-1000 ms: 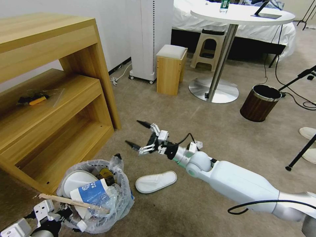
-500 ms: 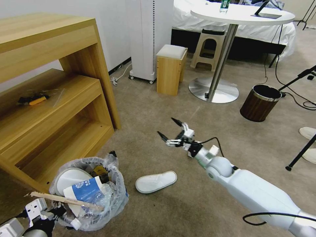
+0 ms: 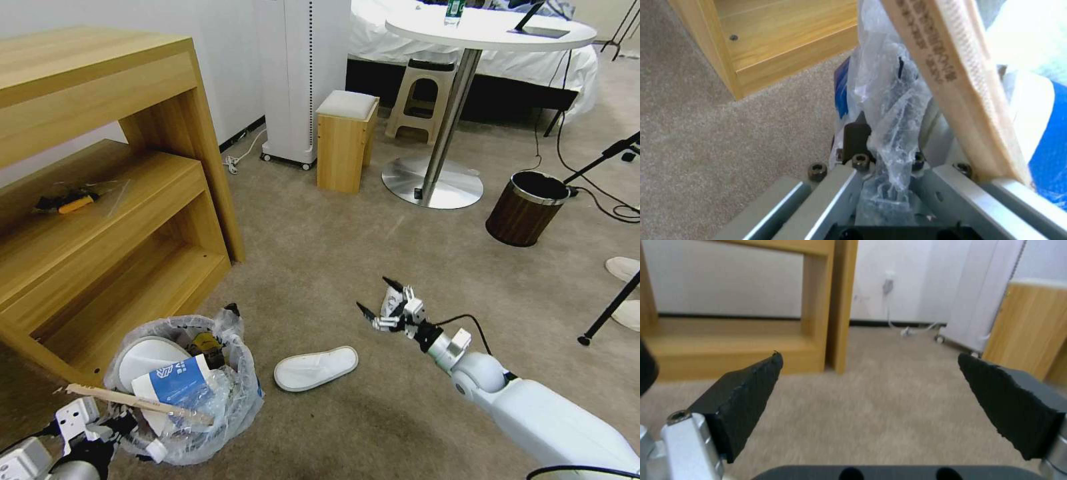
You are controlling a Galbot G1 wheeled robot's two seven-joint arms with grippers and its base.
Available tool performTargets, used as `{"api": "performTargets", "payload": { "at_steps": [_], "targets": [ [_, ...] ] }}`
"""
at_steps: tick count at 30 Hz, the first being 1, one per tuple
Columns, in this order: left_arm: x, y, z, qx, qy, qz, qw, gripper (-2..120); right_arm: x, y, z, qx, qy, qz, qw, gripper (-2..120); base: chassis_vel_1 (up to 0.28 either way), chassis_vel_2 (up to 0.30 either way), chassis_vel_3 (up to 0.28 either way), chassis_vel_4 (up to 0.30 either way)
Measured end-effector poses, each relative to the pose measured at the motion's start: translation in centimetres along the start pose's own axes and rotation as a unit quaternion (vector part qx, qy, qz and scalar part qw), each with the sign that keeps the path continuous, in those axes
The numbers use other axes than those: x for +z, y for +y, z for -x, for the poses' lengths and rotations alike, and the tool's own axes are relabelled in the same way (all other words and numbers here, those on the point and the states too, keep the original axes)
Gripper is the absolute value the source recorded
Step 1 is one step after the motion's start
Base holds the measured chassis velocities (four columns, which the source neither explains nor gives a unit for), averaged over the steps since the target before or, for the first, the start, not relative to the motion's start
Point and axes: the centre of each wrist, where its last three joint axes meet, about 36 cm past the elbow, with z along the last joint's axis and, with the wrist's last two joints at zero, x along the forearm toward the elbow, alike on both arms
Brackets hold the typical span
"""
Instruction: Pick up the trash bin and place the garbage on the floor into it.
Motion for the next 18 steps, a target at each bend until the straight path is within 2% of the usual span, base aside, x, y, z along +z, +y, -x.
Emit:
{"api": "performTargets", "payload": {
  "at_steps": [9, 18],
  "targets": [
    [-0.1, -0.4, -0.4, 0.005, -0.003, -0.003, 1.0, 0, 4.1, 0.8, -2.0, -0.042, 0.046, -0.009, 0.998, 100, 0.0, 0.0, 0.0, 0.0],
    [0.0, -0.4, -0.4, 0.004, -0.001, -0.004, 1.0, 0, 6.0, 1.5, -1.7, -0.071, 0.064, -0.01, 0.995, 100, 0.0, 0.0, 0.0, 0.0]
  ]
}}
